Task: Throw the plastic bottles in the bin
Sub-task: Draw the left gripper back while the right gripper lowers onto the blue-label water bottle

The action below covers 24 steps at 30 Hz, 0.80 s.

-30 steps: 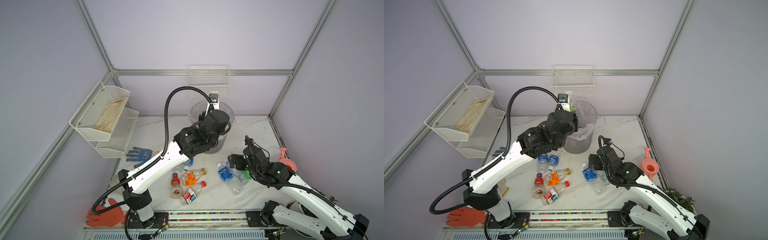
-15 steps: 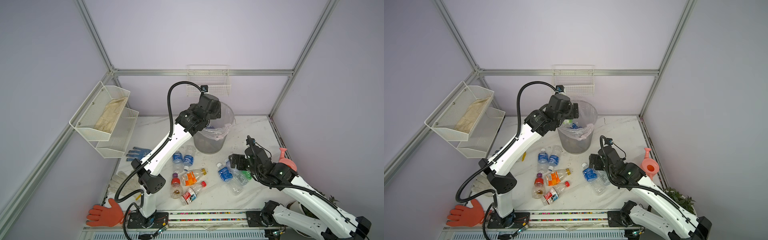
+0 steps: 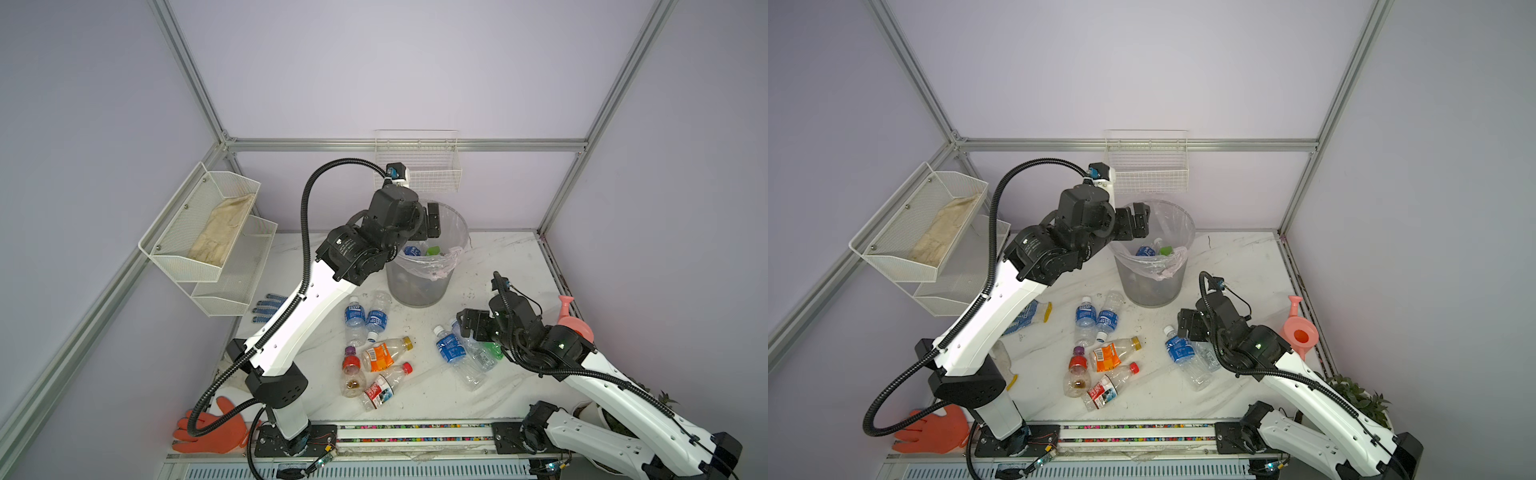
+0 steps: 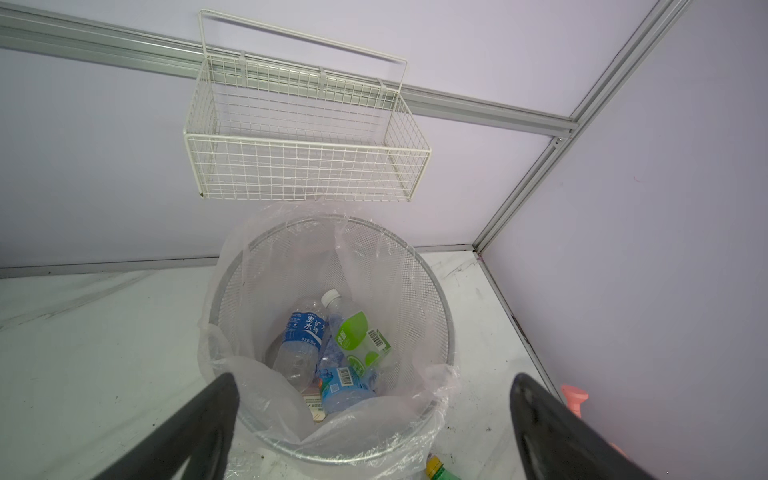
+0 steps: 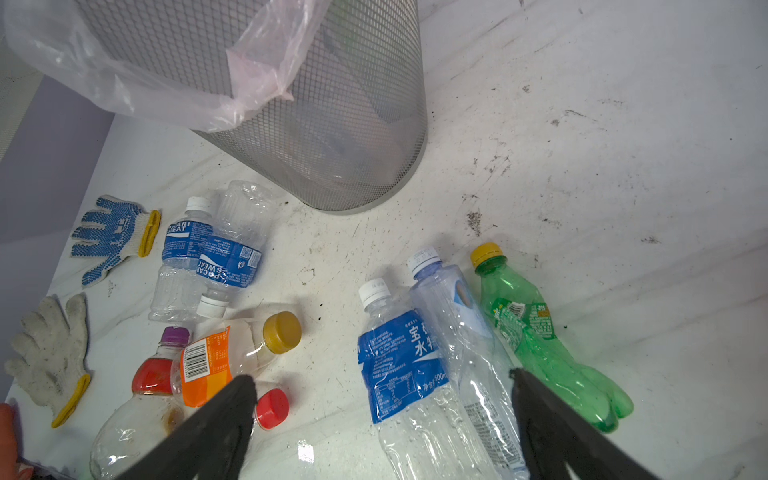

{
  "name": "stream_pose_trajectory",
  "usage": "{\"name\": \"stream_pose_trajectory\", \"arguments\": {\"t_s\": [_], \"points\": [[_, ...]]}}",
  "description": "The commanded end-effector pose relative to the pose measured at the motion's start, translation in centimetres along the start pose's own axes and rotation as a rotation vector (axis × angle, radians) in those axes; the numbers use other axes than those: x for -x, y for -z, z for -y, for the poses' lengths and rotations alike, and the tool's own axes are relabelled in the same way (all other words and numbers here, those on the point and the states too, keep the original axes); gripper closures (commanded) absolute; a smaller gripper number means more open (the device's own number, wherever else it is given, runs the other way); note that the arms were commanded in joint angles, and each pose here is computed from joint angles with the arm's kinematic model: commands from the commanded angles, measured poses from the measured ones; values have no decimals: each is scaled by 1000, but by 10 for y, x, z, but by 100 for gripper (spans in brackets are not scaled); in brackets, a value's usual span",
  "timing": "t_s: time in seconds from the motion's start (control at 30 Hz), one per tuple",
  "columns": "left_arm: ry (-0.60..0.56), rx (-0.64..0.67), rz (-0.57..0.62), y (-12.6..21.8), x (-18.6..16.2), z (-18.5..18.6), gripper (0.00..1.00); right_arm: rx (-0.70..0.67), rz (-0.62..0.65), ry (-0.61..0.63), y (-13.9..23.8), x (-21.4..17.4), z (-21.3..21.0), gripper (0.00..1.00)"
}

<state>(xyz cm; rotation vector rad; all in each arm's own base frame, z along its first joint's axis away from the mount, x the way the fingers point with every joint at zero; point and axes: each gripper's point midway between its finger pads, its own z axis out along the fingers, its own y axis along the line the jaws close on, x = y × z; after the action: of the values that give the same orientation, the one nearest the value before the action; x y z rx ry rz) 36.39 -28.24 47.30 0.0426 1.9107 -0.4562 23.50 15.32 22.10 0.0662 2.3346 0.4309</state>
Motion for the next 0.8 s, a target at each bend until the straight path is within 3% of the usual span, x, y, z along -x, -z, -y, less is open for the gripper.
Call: {"name": "stream_pose_trajectory", "arguments": {"t_s": [0.0,0.2,0.5,0.77], "points": [[20,-21,-15,2,-8,-1,0,-15,-27,-5,-2,-8,5,3],[-18,-114,-32,15,-20,4,0,-22,-85,-10,-12,-22,6,3],[21,-158,30,47,-30,-16,0,-33,-155,-21,-24,-43,10,3],[14,-188,7,59,-51,-27,0,-29,-229,-32,-40,-70,11,3]]}}
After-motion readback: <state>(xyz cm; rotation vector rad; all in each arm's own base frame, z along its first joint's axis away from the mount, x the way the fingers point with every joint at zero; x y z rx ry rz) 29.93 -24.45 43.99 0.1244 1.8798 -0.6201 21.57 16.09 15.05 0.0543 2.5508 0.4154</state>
